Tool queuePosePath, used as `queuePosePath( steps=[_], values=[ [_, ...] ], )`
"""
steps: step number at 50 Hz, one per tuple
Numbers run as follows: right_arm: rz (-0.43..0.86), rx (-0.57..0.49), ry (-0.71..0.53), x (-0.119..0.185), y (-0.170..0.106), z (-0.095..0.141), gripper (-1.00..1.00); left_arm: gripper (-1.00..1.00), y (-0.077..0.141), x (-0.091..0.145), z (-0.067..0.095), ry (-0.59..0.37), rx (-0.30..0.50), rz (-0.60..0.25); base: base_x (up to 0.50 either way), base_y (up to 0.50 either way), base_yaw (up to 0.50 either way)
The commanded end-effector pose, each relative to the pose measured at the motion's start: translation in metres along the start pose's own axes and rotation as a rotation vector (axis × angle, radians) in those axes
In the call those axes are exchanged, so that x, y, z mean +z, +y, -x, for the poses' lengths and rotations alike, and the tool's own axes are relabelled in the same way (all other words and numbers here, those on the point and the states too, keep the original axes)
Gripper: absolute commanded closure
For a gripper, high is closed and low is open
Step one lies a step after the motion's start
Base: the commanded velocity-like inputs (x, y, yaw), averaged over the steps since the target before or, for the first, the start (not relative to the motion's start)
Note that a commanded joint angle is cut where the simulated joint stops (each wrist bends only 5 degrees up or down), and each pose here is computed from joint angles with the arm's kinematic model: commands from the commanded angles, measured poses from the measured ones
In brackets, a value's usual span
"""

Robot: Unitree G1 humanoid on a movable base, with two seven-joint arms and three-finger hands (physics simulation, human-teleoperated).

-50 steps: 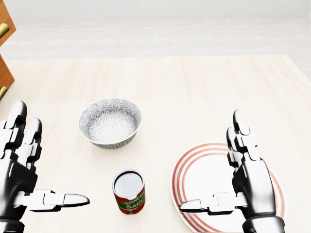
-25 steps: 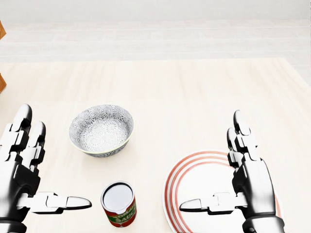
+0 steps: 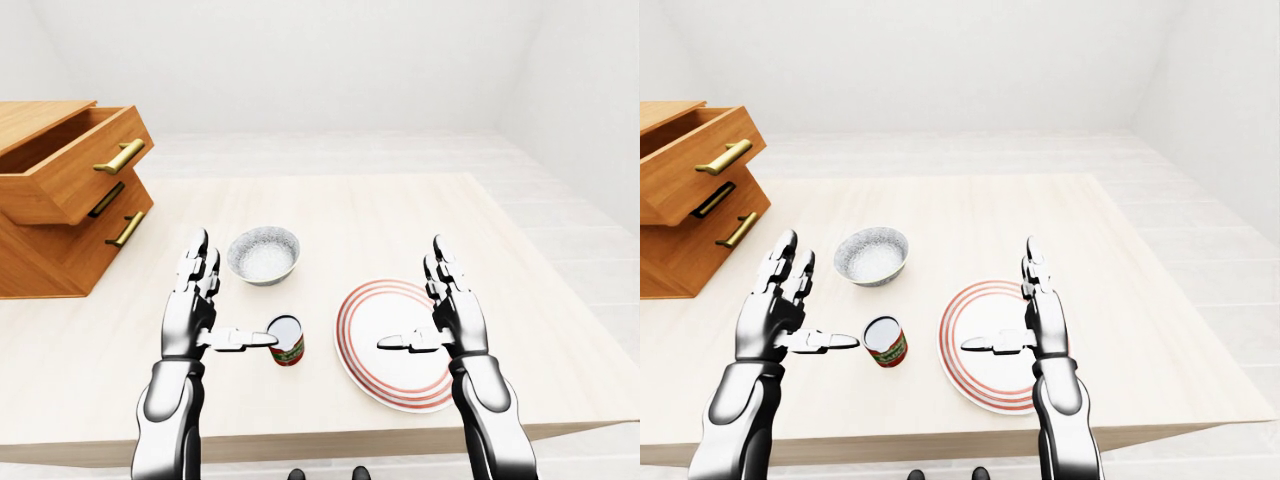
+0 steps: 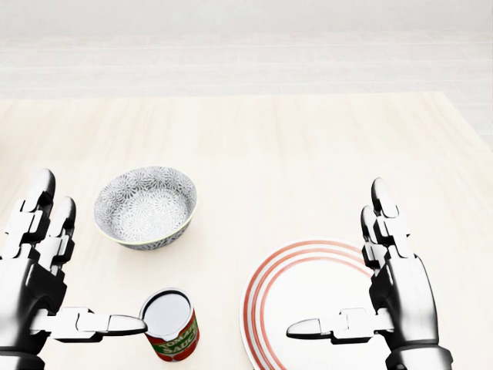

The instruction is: Put the bowl on the plate.

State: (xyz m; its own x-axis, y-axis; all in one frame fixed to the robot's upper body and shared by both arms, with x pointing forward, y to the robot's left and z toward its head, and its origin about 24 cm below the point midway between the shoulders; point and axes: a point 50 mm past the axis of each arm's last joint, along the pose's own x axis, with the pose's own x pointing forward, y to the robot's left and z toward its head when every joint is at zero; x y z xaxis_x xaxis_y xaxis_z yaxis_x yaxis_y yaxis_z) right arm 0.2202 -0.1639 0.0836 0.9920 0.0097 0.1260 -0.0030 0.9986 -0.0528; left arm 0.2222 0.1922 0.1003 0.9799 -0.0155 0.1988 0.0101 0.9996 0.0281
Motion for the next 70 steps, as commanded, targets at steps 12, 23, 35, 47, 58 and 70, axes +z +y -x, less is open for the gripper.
queuePosePath(
  steps=[12, 23, 35, 47, 58, 70],
  values=[
    [0.005, -0.001, -0.004, 0.001, -0.001, 0.0, -1.0, -1.0, 0.0, 0.0, -0.001, 0.001, 0.009, -0.014, 0.0, 0.0, 0.0],
    [0.017, -0.015, -0.025, 0.007, -0.005, 0.005, -1.0, -1.0, -0.003, 0.004, -0.018, -0.008, -0.005, -0.161, 0.0, 0.0, 0.0],
    [0.009, -0.022, -0.013, 0.002, -0.01, 0.008, -1.0, -1.0, -0.008, 0.026, -0.044, -0.094, 0.01, -0.412, 0.0, 0.0, 0.0],
    [0.003, -0.029, -0.016, 0.001, -0.014, 0.009, -1.0, -1.0, -0.007, 0.054, -0.063, -0.193, 0.028, -0.604, 0.0, 0.0, 0.0],
    [0.009, -0.013, -0.024, -0.001, -0.011, 0.01, -1.0, -1.0, -0.012, 0.039, -0.08, -0.122, 0.022, -0.814, 0.0, 0.0, 0.0],
    [0.002, -0.011, -0.018, -0.006, -0.015, 0.008, -1.0, -1.0, -0.015, 0.016, -0.109, -0.037, 0.054, -1.063, 0.0, 0.0, 0.0]
  ],
)
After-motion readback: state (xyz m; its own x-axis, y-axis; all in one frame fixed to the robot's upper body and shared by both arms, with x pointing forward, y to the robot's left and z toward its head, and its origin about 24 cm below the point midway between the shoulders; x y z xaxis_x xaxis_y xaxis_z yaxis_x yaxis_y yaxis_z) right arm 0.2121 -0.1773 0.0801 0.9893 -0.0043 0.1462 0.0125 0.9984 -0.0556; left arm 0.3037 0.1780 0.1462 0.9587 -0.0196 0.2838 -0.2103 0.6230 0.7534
